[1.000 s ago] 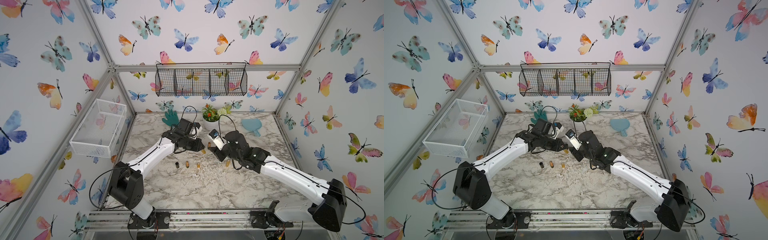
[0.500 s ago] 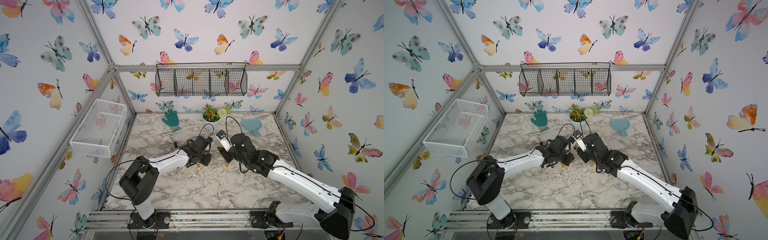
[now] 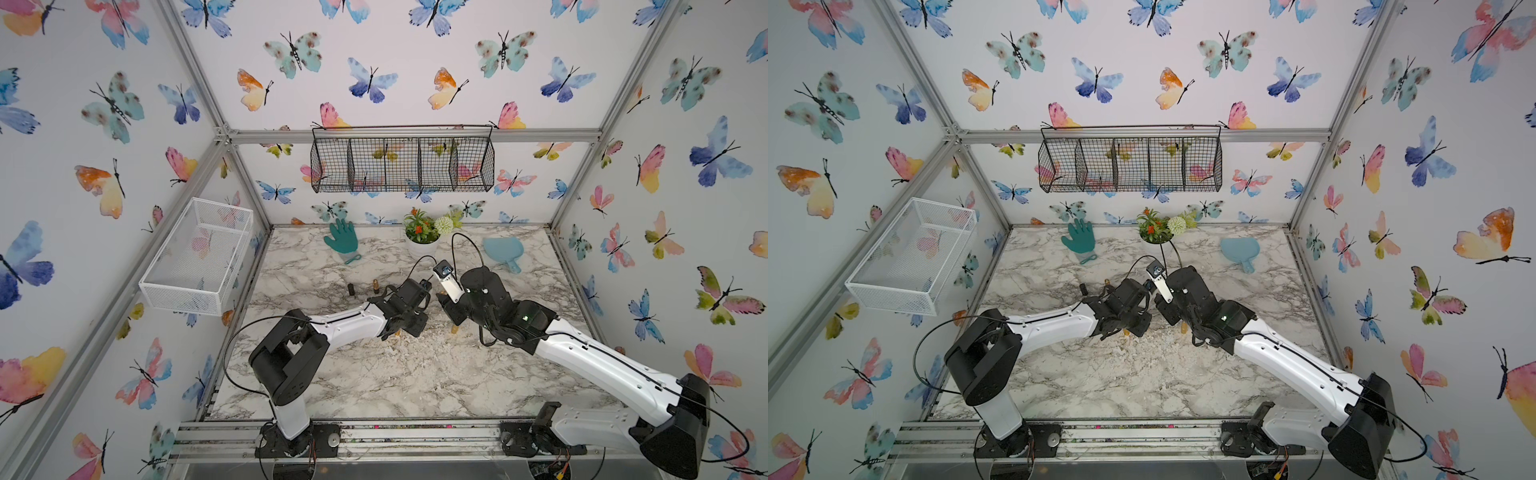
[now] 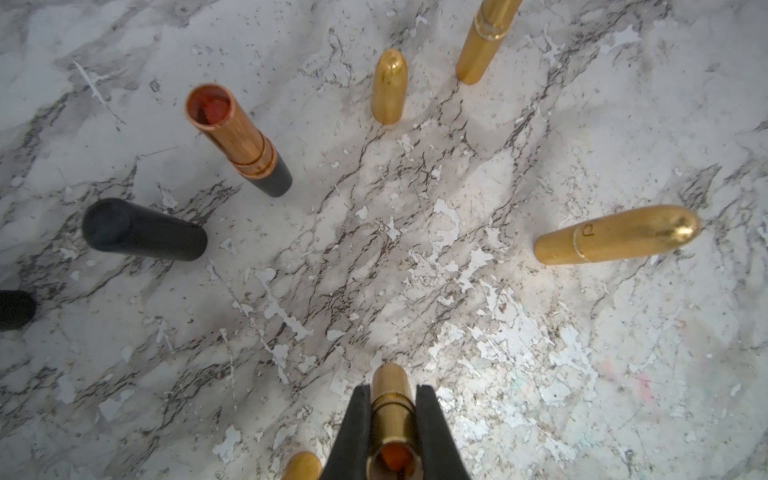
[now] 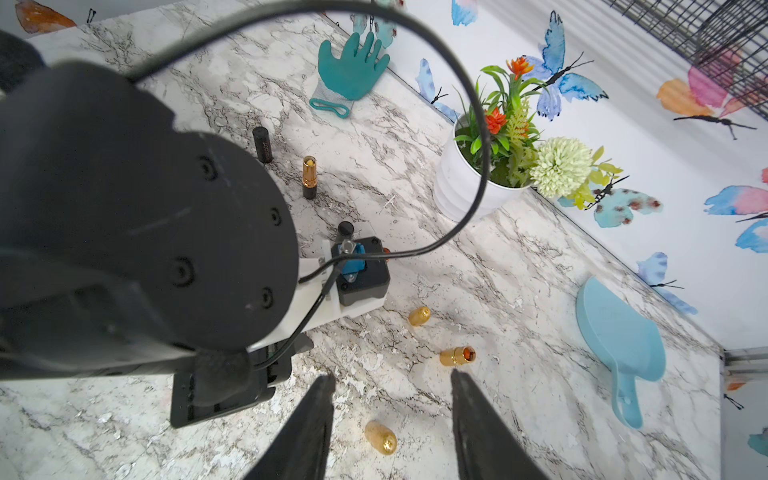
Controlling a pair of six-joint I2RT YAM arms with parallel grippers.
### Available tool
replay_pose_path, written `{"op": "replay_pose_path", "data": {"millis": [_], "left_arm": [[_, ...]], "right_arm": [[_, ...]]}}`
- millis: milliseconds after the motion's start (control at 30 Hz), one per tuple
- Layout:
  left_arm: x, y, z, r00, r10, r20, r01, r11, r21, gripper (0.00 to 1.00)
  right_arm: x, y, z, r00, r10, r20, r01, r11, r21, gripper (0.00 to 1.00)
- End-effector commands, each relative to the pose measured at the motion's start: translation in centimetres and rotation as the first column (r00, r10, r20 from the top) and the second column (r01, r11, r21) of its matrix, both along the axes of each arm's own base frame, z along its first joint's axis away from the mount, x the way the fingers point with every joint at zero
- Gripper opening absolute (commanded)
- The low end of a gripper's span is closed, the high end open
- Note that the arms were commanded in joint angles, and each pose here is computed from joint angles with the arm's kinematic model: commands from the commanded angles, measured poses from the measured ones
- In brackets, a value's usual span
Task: Open the lipstick cap
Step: Place the lipstick at the center of the board, then pick up the lipstick at the center of the board.
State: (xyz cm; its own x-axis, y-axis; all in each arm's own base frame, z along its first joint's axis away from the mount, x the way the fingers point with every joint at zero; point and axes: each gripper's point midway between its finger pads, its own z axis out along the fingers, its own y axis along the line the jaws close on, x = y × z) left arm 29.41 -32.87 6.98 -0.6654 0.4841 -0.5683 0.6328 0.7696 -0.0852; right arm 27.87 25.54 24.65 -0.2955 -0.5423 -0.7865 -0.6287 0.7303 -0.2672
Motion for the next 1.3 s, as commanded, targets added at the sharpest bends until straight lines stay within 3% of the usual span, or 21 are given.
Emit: {"op": "replay_pose_path", "data": {"millis": [0,133,300,433,800,1067,1267], "left_arm": [[-0.2,0.1,-1.3,1.0,-0.013,-0.005,0.014,0.999,0.038,0.14],[-0.3,0.1,-1.6,1.0,-0.014,-0.013,0.015,0.999,0.046,0.16],[-0.6,-0.2,-1.6,1.0,-0.024,-0.015,0.025,0.998,0.063,0.34],[0.0,-0.3,-0.3,1.0,-0.01,0.017,0.009,0.998,0.067,0.41],[1.1,-2.9,6.5,0.997,-0.056,0.048,0.056,0.998,-0.002,0.5],[0.6,-6.1,6.9,0.99,-0.139,-0.005,0.139,0.99,-0.029,0.52],[-0.2,-8.8,6.2,0.981,-0.192,-0.007,0.192,0.981,-0.029,0.52]], "right_arm": [[-0.2,-0.4,-0.6,1.0,-0.01,-0.023,0.01,1.0,-0.013,0.48],[-0.3,-0.5,-0.9,1.0,-0.01,-0.029,0.01,1.0,-0.023,0.48],[-0.2,-0.5,-1.0,0.999,-0.014,-0.032,0.013,1.0,-0.027,0.48],[-0.1,-0.4,-0.6,0.999,-0.016,-0.028,0.015,1.0,-0.02,0.48],[-0.6,-1.6,3.7,0.999,-0.047,0.019,0.046,0.998,0.047,0.48],[-1.9,-6.3,10.6,0.973,-0.179,0.143,0.157,0.976,0.153,0.48],[-3.1,-8.8,11.9,0.955,-0.239,0.172,0.198,0.954,0.226,0.49]]}}
